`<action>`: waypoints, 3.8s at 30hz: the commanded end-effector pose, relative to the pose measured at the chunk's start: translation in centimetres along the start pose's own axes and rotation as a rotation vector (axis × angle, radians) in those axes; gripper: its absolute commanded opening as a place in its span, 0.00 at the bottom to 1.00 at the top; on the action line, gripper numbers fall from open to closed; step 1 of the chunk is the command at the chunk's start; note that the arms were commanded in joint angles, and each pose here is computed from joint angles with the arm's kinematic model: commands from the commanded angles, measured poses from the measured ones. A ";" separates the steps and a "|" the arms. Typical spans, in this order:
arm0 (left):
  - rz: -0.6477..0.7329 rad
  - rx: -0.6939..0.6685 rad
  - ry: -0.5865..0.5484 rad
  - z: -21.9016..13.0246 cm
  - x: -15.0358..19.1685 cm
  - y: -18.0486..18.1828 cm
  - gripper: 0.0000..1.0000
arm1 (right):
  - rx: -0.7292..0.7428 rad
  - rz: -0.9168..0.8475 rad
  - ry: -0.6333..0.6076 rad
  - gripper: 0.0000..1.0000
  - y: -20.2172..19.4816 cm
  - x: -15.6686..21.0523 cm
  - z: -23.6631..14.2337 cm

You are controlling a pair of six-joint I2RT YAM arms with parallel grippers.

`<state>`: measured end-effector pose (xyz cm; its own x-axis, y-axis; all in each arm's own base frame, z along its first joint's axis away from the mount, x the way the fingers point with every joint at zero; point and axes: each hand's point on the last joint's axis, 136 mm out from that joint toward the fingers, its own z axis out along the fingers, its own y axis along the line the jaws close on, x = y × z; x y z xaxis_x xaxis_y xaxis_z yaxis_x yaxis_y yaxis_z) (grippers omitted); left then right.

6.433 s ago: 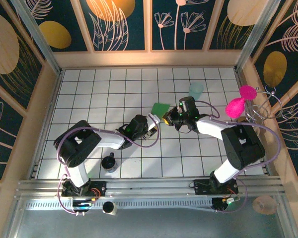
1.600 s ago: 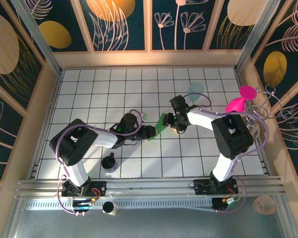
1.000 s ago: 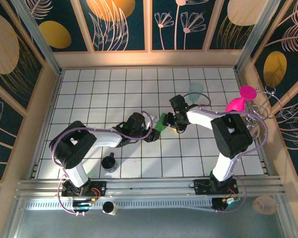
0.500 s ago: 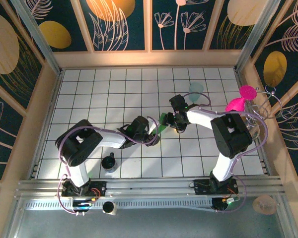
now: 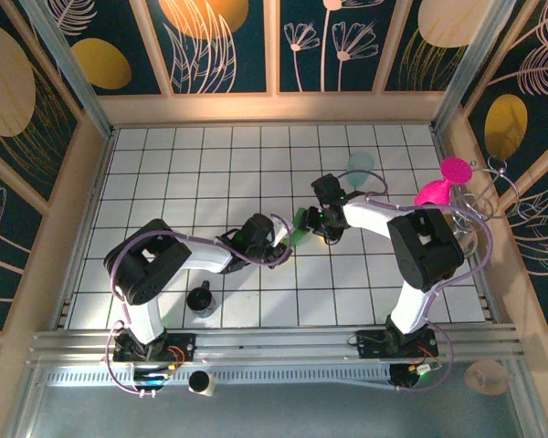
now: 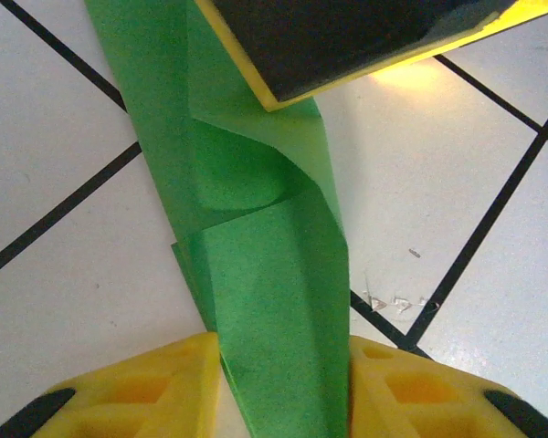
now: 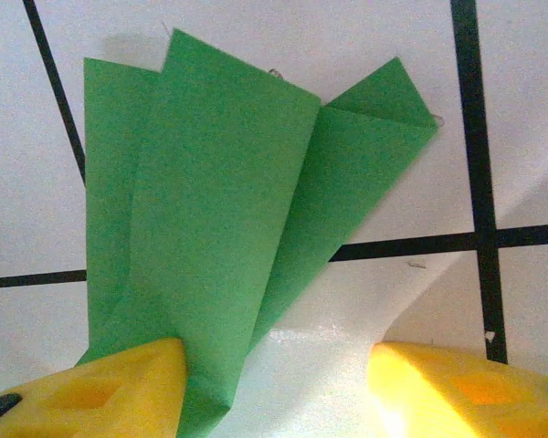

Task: Fold a paper plane with a square sheet of paper (pick it up from the middle)
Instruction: Fold the wing for the fifth time at the center of the table.

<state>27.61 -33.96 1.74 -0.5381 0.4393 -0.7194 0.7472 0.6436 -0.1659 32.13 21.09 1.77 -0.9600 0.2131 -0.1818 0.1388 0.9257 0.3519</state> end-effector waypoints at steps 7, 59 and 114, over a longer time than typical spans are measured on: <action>-0.081 0.111 0.070 0.7 2.5 -1.9 0.27 | -0.034 0.016 -0.023 0.59 -1.2 -0.2 0.7; -0.522 0.266 0.130 0.5 0.8 -2.7 0.38 | 0.032 -0.111 0.017 0.65 -2.7 1.6 1.8; -0.851 0.205 0.144 0.9 -0.1 -1.7 0.20 | 0.055 -0.053 0.046 0.60 -4.4 2.8 2.6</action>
<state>27.03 -35.48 2.21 -0.9683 -0.0626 -0.2420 0.1425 0.6573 -0.7401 31.79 20.82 2.00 -0.9583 0.1415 -0.2484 0.0317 0.9161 0.3996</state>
